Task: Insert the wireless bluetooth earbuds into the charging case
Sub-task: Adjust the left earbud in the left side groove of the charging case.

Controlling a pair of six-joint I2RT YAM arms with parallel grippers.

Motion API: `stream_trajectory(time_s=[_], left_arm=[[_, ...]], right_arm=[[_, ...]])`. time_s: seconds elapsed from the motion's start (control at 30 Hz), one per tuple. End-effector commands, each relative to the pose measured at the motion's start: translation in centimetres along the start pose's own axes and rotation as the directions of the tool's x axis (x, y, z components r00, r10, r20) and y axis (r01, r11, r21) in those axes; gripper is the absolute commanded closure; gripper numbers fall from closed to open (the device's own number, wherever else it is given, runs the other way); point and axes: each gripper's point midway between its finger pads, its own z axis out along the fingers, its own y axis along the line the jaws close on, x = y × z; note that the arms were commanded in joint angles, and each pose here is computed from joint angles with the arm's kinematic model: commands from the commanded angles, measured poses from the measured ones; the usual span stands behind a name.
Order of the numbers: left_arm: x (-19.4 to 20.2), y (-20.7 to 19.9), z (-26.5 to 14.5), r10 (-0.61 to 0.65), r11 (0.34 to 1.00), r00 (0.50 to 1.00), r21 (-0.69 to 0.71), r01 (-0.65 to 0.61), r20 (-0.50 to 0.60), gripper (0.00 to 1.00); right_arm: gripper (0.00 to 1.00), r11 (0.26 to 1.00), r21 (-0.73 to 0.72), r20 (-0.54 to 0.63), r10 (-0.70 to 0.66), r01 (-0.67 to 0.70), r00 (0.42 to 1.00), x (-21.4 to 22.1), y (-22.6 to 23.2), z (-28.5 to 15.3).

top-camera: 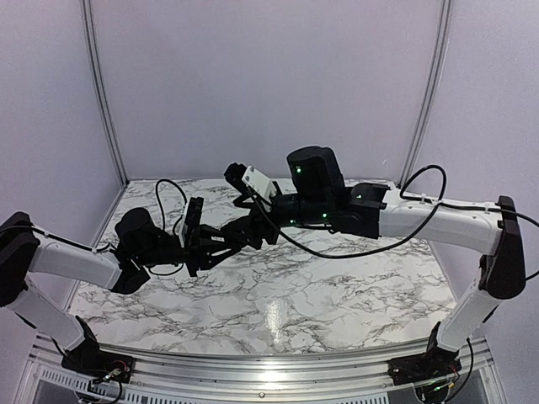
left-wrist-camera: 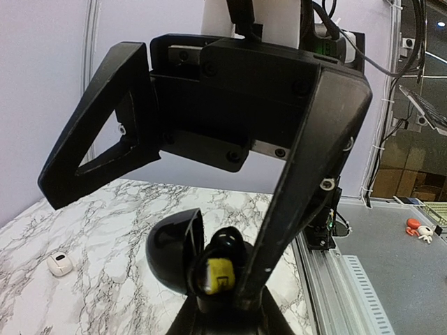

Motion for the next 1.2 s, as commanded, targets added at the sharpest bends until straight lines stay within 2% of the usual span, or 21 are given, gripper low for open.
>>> stream_trajectory(time_s=[0.0,0.27,0.57,0.7,0.83,1.07,1.17], left_arm=[[-1.5,-0.5,-0.1,0.052,0.999,0.998,0.008,-0.053,0.037,1.0],[-1.8,-0.3,-0.2,0.048,0.999,0.998,-0.007,-0.048,0.043,1.0],[-1.0,0.5,0.1,0.024,0.999,1.0,-0.029,-0.024,0.01,1.0],[-0.5,1.2,0.2,0.019,0.998,1.0,-0.062,-0.02,-0.016,1.0],[0.3,2.1,0.3,0.015,0.994,0.998,-0.104,-0.021,-0.056,1.0],[2.3,3.1,0.3,0.062,0.987,0.982,-0.136,-0.087,-0.176,1.0],[3.0,3.1,0.2,0.072,0.987,0.973,-0.127,-0.101,-0.22,1.0]], right_arm=[[0.23,1.0,-0.01,-0.005,0.017,-0.017,1.0,-0.4,-0.2,0.2],[0.24,1.0,-0.013,0.006,0.015,-0.015,1.0,-0.4,0.1,-0.8],[0.24,0.999,-0.035,0.112,-0.027,0.031,0.993,-2.8,1.1,-3.8],[0.24,1.0,-0.007,0.12,-0.029,0.031,0.992,-3.3,0.6,-4.5],[0.35,0.999,0.049,0.056,-0.02,0.018,0.998,-2.7,-0.7,-3.9],[0.62,0.996,0.086,-0.096,-0.001,0.009,0.995,-1.1,-2.1,-1.9],[0.67,0.996,0.088,-0.137,0.003,0.009,0.991,-0.6,-2.4,-1.5]])
